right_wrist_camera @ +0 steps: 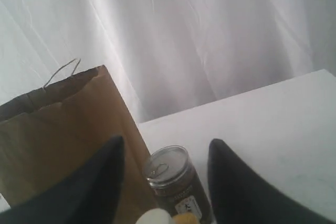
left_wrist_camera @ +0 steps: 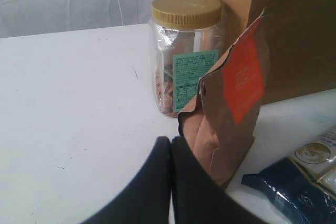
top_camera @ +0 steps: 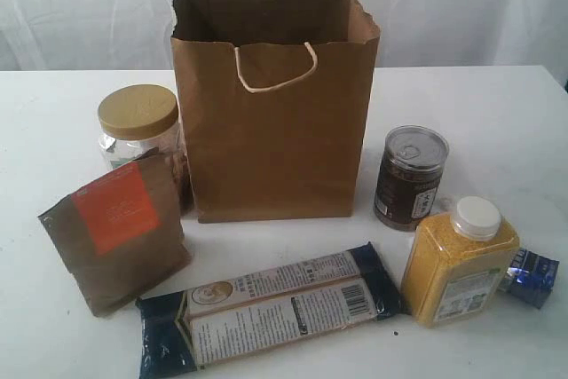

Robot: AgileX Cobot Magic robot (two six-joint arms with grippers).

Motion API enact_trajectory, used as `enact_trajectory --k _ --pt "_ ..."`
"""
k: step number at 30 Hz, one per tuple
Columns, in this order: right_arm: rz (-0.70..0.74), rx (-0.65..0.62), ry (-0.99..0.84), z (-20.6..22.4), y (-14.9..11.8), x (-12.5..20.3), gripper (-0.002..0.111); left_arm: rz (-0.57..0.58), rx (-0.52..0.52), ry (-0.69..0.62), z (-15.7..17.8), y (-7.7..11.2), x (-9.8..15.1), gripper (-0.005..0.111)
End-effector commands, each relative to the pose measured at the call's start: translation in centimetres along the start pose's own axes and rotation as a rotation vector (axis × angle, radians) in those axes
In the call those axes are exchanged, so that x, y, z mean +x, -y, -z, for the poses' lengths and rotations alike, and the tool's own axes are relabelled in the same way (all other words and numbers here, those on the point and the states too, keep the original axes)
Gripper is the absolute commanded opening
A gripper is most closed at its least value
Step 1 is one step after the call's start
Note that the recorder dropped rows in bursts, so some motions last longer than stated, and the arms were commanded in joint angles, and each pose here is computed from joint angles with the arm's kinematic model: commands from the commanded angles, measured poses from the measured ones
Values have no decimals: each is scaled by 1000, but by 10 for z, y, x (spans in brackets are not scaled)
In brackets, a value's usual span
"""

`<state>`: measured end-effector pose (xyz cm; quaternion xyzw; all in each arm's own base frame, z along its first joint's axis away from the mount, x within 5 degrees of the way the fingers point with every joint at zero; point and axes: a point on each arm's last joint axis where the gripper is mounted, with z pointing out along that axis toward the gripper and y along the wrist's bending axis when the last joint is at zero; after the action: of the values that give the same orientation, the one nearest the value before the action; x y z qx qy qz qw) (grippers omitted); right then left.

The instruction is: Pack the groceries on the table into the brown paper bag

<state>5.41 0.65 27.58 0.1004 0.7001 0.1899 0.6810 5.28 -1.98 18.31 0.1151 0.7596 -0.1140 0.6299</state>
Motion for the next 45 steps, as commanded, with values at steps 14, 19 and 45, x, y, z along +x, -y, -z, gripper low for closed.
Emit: enact_trajectory --k 14,19,45 --pt "1024 -355 -940 -133 -78 -77 52 3 1 3 0 0 1 0" --pt "1198 -439 -1104 -170 -84 -57 65 3 1 3 0 0 1 0" --pt "399 155 -1035 -281 -44 4 86 3 1 3 0 0 1 0"
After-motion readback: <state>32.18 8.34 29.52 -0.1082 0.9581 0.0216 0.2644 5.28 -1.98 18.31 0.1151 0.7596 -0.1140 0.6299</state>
